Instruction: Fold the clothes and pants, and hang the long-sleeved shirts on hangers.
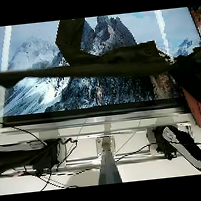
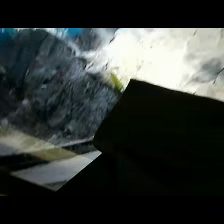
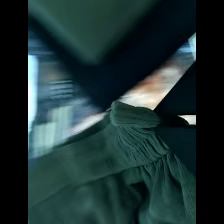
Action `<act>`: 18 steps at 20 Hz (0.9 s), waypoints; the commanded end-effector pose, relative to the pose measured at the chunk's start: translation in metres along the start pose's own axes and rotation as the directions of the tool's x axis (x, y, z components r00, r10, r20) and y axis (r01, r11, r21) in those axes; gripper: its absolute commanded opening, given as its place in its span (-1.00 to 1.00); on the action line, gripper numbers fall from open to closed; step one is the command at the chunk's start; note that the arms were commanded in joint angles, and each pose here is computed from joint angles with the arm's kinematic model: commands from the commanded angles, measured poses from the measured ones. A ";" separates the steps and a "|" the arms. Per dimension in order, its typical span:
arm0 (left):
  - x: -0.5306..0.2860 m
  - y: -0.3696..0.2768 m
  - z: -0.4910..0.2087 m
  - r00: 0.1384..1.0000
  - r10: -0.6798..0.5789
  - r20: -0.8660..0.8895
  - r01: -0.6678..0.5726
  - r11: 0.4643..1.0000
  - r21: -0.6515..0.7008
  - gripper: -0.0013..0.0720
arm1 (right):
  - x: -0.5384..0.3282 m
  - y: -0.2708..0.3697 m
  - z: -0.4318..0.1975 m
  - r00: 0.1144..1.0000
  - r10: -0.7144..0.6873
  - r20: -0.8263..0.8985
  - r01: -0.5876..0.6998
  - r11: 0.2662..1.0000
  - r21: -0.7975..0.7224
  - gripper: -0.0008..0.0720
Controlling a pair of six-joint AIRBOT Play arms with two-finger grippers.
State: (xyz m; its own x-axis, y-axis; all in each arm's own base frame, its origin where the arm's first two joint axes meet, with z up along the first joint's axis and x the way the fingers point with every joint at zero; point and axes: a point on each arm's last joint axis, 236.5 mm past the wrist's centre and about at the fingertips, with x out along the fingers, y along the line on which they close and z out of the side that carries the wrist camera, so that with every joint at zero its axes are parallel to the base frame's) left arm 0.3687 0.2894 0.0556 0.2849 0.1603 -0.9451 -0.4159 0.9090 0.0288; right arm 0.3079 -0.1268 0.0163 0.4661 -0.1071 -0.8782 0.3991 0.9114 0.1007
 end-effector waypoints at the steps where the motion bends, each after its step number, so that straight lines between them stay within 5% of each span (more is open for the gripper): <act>1: 0.037 0.026 -0.099 0.959 0.008 -0.283 -0.018 0.999 -0.035 -0.92 | 0.022 -0.002 -0.115 0.939 0.008 -0.343 -0.028 0.998 -0.056 -0.89; 9: 0.070 0.071 -0.162 0.934 0.011 -0.358 -0.039 0.997 -0.071 -0.92 | -0.009 -0.005 -0.187 0.784 -0.001 -0.621 -0.098 0.987 -0.125 -0.89; 14: 0.078 0.096 -0.176 0.932 0.029 -0.362 -0.075 0.991 -0.114 -0.86 | -0.012 -0.006 -0.191 0.769 -0.004 -0.639 -0.097 0.987 -0.124 -0.89; 15: 0.081 0.096 -0.174 0.934 0.027 -0.356 -0.073 0.990 -0.117 -0.51 | -0.012 -0.006 -0.191 0.769 -0.004 -0.639 -0.097 0.988 -0.124 -0.84; 16: 0.084 0.097 -0.171 0.939 0.030 -0.344 -0.074 0.990 -0.117 0.29 | -0.012 -0.006 -0.190 0.770 -0.005 -0.638 -0.095 0.988 -0.122 -0.44; 17: 0.086 0.095 -0.164 0.949 0.021 -0.314 -0.065 0.989 -0.133 0.97 | -0.012 -0.006 -0.190 0.771 -0.005 -0.637 -0.095 0.988 -0.122 0.42; 18: 0.088 0.091 -0.156 0.961 0.004 -0.278 -0.051 0.985 -0.164 0.95 | -0.011 -0.005 -0.189 0.773 -0.002 -0.634 -0.097 0.988 -0.121 0.76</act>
State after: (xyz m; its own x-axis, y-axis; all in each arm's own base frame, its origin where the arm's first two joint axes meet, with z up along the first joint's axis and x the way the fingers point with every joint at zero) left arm 0.2083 0.3214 -0.0729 -0.0340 0.0405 -0.9986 -0.5324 0.8449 0.0524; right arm 0.1520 -0.0573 -0.0635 -0.1372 0.1579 -0.9779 0.2507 0.9606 0.1199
